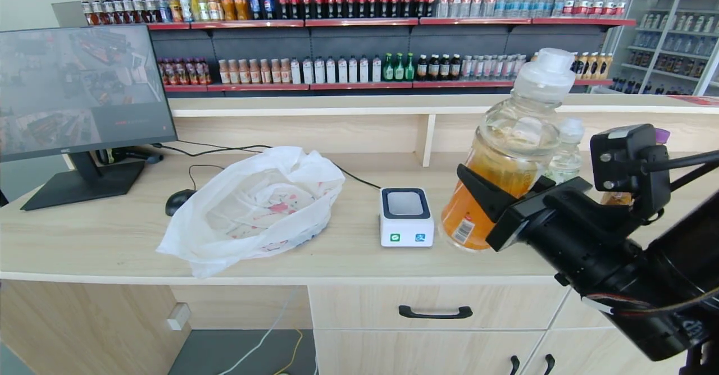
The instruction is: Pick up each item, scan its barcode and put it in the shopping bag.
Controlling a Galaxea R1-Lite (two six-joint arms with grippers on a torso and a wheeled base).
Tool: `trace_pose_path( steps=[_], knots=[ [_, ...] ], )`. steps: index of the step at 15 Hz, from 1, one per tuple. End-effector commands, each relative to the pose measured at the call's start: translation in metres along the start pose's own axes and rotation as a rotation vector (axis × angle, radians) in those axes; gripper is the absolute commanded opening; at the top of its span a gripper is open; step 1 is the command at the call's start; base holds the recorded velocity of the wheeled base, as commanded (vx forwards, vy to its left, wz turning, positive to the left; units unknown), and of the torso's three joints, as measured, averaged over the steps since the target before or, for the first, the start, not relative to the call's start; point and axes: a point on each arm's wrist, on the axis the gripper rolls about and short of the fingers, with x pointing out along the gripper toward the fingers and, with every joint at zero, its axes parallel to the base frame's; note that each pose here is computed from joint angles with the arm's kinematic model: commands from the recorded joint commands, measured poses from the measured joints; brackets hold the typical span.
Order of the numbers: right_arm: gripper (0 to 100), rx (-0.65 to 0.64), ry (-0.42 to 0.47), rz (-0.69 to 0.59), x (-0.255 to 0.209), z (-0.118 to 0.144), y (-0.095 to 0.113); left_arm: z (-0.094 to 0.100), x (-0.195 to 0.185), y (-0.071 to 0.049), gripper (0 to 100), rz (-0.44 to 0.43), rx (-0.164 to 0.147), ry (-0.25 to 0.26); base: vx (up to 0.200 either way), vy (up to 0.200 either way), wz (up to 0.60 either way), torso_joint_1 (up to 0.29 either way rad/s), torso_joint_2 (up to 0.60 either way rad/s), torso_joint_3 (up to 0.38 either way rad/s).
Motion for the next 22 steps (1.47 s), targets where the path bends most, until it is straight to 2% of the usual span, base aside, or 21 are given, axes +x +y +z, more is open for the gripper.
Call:
trace_pose_path(
  steps=[1, 6, 10, 22],
  knots=[
    [0, -0.019, 0.047, -0.026, 0.004, -0.014, -0.006, 0.000, 0.000, 0.000, 100, 0.000, 0.000, 0.000, 0.000, 0.000, 0.00, 0.000, 0.00, 0.000],
    [0, -0.023, 0.086, -0.041, -0.001, -0.024, -0.011, 0.000, 0.000, 0.000, 100, 0.000, 0.000, 0.000, 0.000, 0.000, 0.00, 0.000, 0.00, 0.000],
    [0, -0.020, 0.081, -0.060, -0.006, -0.024, -0.017, 0.000, 0.000, 0.000, 100, 0.000, 0.000, -0.001, 0.000, 0.000, 0.00, 0.000, 0.00, 0.000],
    [0, -0.023, 0.076, -0.059, -0.005, -0.026, -0.017, 0.000, 0.000, 0.000, 100, 0.001, -0.002, 0.000, 0.000, 0.000, 0.00, 0.000, 0.00, 0.000]
  ],
)
